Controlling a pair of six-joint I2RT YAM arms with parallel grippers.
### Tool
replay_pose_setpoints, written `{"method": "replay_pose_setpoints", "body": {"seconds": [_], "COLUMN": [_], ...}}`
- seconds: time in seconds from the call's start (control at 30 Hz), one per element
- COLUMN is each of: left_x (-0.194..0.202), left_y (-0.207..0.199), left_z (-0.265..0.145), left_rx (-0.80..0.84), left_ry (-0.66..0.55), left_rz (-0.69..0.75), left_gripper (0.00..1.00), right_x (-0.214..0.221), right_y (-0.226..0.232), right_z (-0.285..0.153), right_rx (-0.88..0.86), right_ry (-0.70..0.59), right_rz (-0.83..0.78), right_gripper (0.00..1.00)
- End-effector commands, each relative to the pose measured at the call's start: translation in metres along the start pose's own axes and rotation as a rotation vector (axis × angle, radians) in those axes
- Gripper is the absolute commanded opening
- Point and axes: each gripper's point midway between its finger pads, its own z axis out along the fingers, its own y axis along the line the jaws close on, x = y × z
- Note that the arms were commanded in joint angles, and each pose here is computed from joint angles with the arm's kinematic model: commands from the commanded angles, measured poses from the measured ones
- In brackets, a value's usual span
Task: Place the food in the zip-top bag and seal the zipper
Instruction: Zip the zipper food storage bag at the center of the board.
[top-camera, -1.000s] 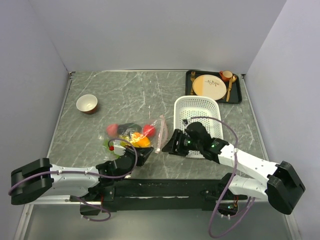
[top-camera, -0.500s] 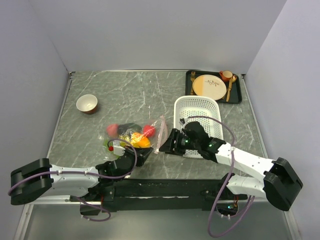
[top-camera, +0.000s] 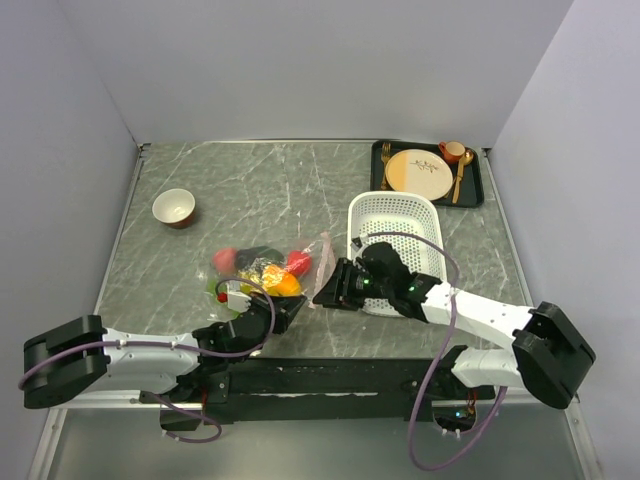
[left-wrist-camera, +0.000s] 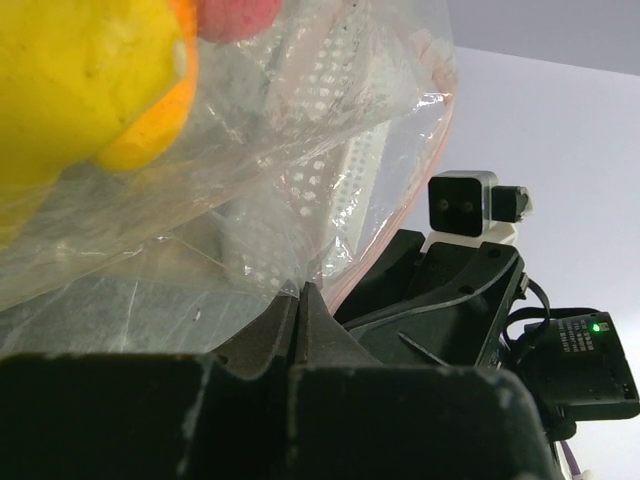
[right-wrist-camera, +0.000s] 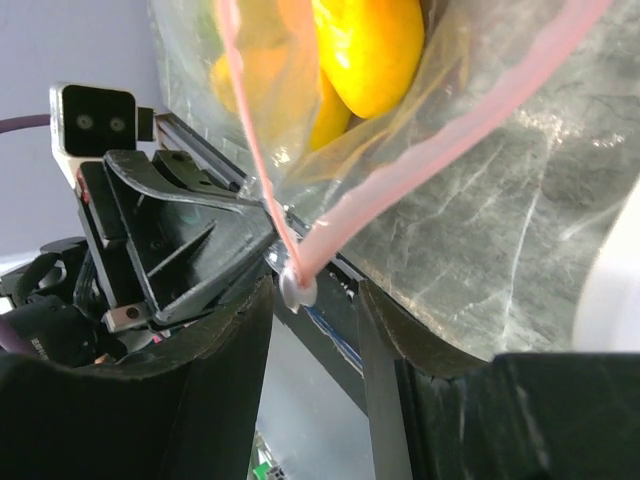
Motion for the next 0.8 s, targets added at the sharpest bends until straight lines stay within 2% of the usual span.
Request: {"method": "replay_pose_setpoints", "body": {"seconds": [0.0,0.03,0.13,0.2,0.27,0.33,0.43,0.6,0.7,0.73,0.77], "left_x": [-0.0006,-0.0006,-0.0011,-0.0016,-0.0024,-0.003,-0.0029,-0.0033,-0.0028,-0.0032,-0.0027], "left_y": [-0.0109,-0.011,-0.01,-0.0096,-0.0092,-0.009,-0.0089,-0.0093,-0.0087,-0.0088,-0.0087], "left_z": [0.0015,0.0015,0.0016,0.0011,0.0011,0.0012,0.0007,0.0008,0.0009,0.0011,0.001], "left_rx": [0.036,0.036,0.034,0.034,0.034,0.033,0.033,0.036,0.034,0.035,0.034], "left_ry": [-0.011,-0.011,-0.013,-0.013,-0.016,-0.019,-0.018,-0.019,-0.017,-0.019,-0.017], "left_rz": [-0.012,-0.012,-0.012,-0.017,-0.017,-0.017,-0.019,-0.023,-0.022,-0.024,-0.023], "left_gripper": [0.01,0.01,0.01,0.01,0.01,0.01,0.01,0.01,0.01,0.01,0.01], "right_x": [-0.0124,-0.0124,-0.0129,-0.0121,-0.0116,-0.0103,-0.0088,-0.0077,-0.0081,-0.0075,-0.0074], "right_y": [0.0322,0.0328,0.0346,0.0346,0.0343,0.0341,0.0328,0.033,0.0348,0.0359,0.0363], "right_z": [0.0008,0.0011,0.0013,0.0011,0.0002,-0.0001,-0.0019,-0.0027,-0.0036,-0.0036,-0.0037], "right_rx": [-0.084,-0.086,-0.093,-0.092,-0.091,-0.09,-0.088,-0.094,-0.102,-0.106,-0.108], "right_ry": [-0.025,-0.022,-0.021,-0.019,-0.018,-0.011,-0.009,-0.007,-0.008,-0.006,-0.005], "right_rz": [-0.047,-0.051,-0.049,-0.048,-0.047,-0.047,-0.045,-0.047,-0.049,-0.049,-0.05], "right_gripper": [0.43,0.37,0.28,0.27,0.27,0.33,0.36,0.33,0.27,0.19,0.16]}}
